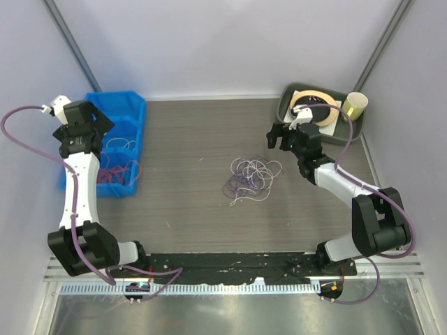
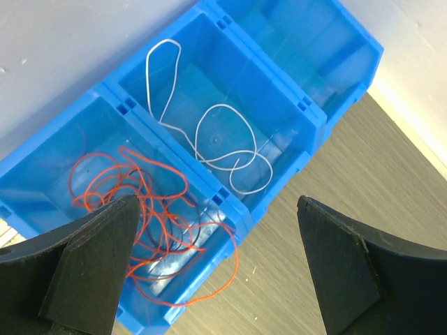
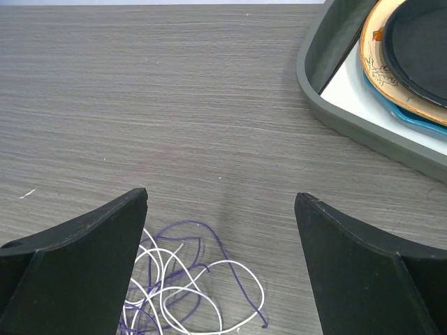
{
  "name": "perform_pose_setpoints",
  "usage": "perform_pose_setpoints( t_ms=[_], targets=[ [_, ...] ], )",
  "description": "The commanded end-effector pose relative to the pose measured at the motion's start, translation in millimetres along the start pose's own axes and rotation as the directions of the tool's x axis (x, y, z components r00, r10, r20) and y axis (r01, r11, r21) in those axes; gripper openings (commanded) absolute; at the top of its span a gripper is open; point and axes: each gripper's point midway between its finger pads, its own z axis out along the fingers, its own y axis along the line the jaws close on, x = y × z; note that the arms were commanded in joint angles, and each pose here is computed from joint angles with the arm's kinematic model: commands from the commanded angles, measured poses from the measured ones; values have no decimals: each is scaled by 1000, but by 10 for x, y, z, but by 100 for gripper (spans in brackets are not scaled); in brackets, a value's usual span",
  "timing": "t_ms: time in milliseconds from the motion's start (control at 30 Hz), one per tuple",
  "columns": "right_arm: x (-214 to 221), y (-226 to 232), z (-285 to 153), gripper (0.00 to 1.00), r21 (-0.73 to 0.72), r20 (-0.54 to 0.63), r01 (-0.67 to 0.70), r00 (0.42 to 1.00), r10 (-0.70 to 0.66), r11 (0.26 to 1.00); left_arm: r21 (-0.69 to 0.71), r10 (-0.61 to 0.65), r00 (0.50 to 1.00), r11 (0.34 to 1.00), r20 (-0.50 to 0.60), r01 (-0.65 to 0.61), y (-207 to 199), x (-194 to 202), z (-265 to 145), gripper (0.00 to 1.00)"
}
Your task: Untangle the cables
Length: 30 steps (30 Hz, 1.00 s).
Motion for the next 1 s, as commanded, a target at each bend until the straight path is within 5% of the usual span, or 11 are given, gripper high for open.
perform_pose_setpoints(
  t_ms=[0,300,467,600,967],
  targets=[
    [-427,10,-56,93,20,113,-38,993,36,999,10,-29,1000,1000,0,29,53,47,-106,100],
    [-455,198,-84,93,-50,75,-221,972,224,974,68,-107,994,992,9,106,70,202,-255,100],
    [-417,14,-216,93,99,45,-337,941,334,936,109,-100,995,989,-12,101,59,291,-348,100],
    [-411,-188,-421,93,198,101,-353,935,339,914,103,-95,995,990,-18,96,129,346,-437,100],
    [-372,-168,-738,93,185,85,-332,943,322,925,82,-130,991,988,-34,132,257,520,-528,100]
  ],
)
